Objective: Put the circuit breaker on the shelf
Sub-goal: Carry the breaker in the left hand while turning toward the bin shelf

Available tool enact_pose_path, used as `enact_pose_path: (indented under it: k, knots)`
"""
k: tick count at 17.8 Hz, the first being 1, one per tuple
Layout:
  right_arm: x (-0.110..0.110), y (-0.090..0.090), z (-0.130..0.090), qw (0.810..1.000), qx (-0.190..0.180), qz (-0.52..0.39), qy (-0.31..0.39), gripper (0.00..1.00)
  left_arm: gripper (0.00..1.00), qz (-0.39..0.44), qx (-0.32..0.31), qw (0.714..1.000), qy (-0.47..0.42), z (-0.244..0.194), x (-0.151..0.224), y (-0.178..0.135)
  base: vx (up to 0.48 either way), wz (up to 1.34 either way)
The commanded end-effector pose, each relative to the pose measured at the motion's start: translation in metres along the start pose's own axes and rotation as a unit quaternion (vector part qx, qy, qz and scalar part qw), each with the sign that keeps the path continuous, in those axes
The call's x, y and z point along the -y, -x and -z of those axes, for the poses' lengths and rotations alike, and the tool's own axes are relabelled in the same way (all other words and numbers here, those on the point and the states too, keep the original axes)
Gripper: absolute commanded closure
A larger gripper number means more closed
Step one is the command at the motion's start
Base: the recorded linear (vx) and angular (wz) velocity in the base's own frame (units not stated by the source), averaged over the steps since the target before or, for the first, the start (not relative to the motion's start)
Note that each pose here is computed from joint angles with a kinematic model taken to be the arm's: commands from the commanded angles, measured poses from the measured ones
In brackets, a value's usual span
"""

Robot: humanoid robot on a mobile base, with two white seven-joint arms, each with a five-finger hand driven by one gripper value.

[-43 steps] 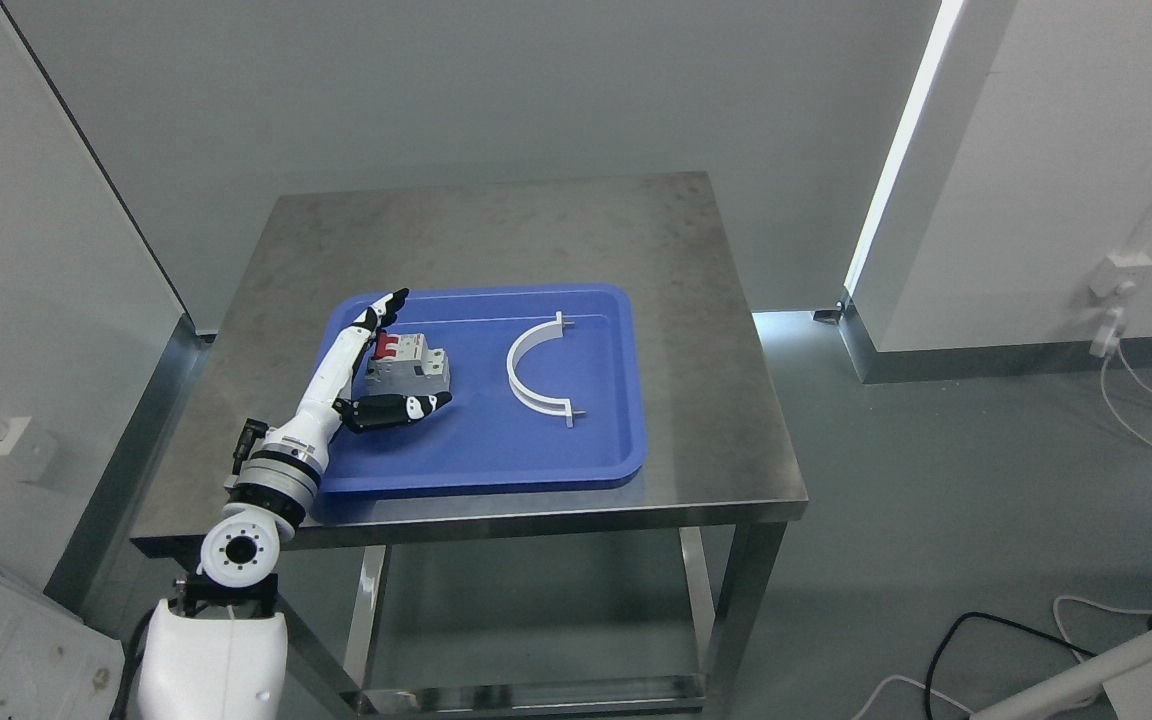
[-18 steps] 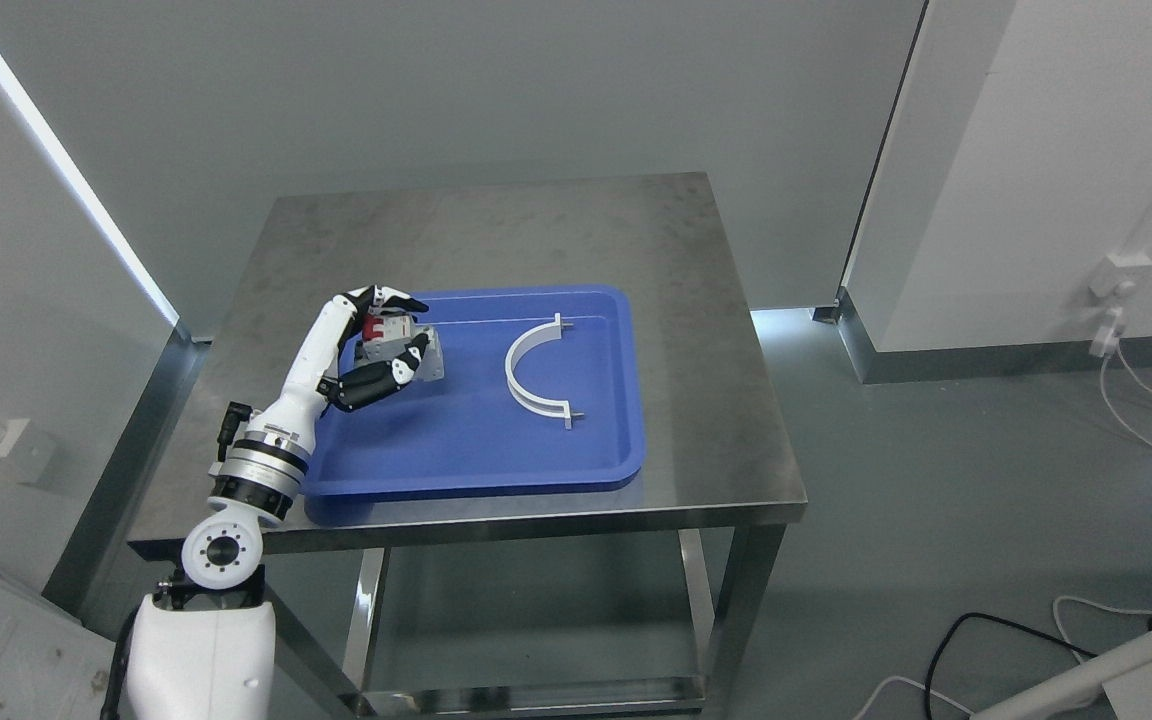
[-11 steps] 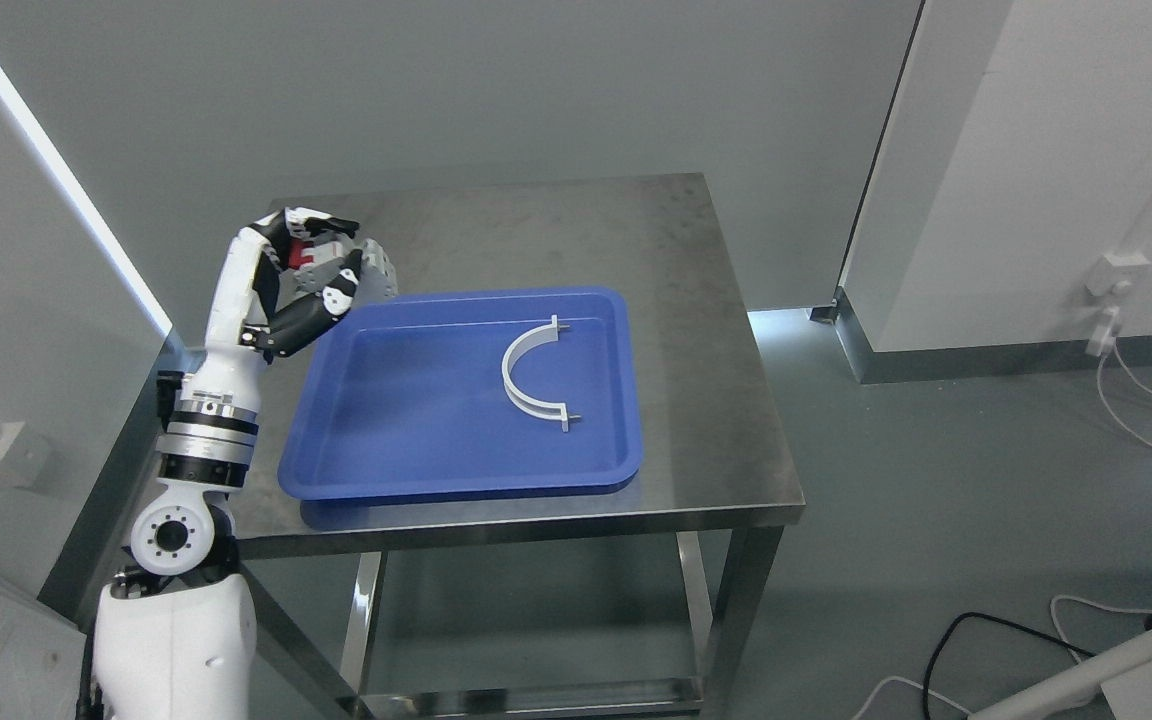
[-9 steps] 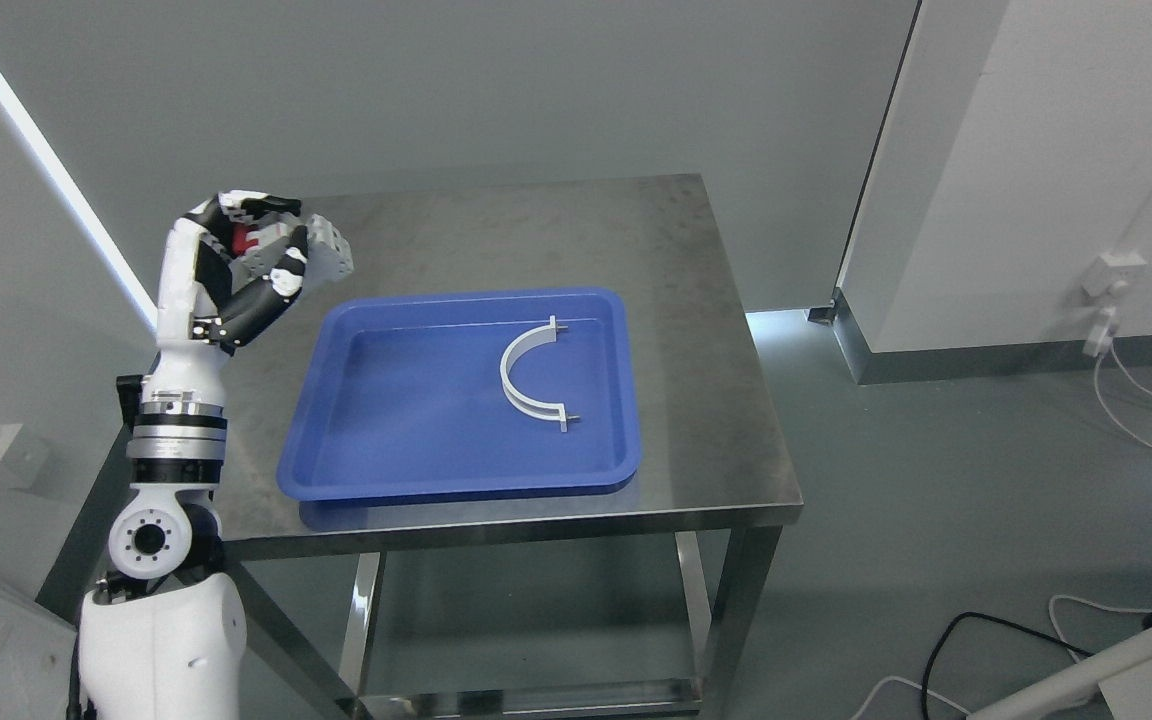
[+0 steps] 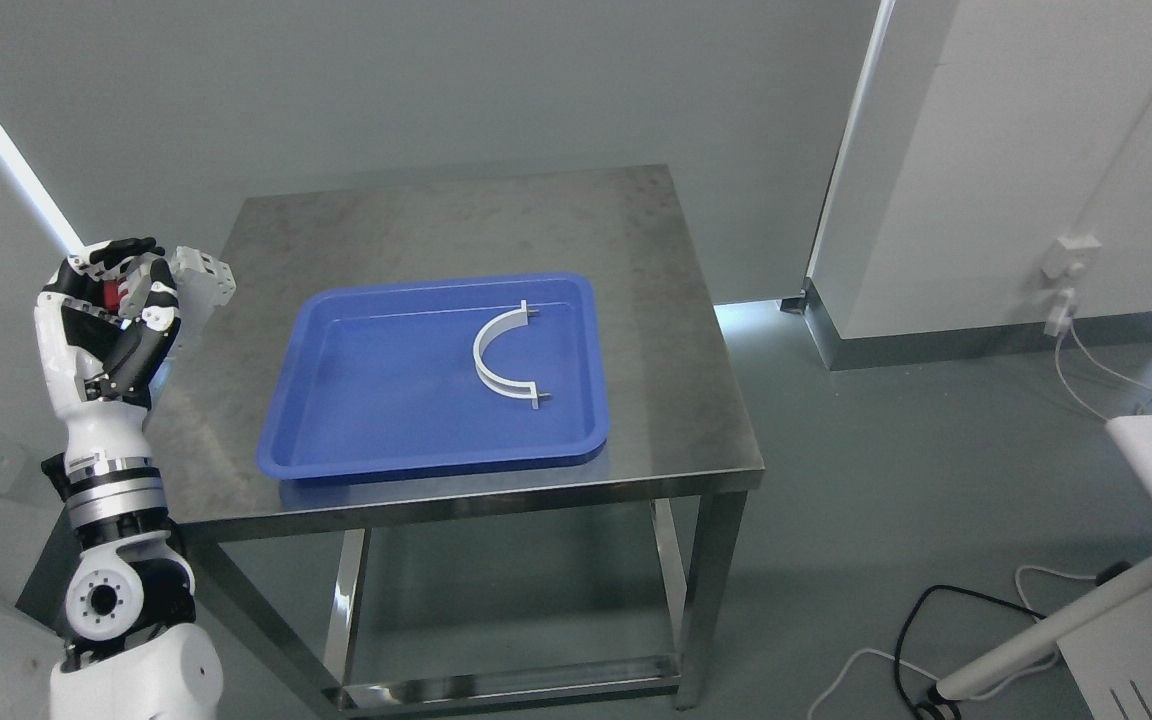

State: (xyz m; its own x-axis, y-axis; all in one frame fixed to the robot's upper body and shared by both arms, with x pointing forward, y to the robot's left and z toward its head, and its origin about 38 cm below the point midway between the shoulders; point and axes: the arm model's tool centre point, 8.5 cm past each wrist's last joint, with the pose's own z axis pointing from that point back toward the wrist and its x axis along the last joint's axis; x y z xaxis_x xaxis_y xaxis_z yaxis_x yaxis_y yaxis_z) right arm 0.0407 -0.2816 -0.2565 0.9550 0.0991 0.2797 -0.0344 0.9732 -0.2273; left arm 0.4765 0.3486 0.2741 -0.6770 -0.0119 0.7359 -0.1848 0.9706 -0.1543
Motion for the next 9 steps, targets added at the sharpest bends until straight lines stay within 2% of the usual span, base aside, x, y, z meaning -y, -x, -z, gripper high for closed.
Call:
enact_pose_path:
  k: [1, 3, 9]
  knots:
    - [0.010, 0.023, -0.001, 0.994, -0.106, -0.027, 0.006, 0.00, 0.98, 0.008, 0.016, 1.000, -0.007, -0.018, -0.019, -0.015, -0.146, -0.21]
    - [0.010, 0.023, -0.001, 0.994, -0.106, -0.027, 0.006, 0.00, 0.98, 0.012, 0.018, 1.000, 0.004, -0.026, -0.019, -0.016, -0.115, -0.24]
    - [0.010, 0.023, -0.001, 0.994, -0.106, -0.027, 0.006, 0.00, 0.98, 0.051, 0.059, 0.987, 0.143, -0.064, -0.014, -0.018, -0.144, -0.35]
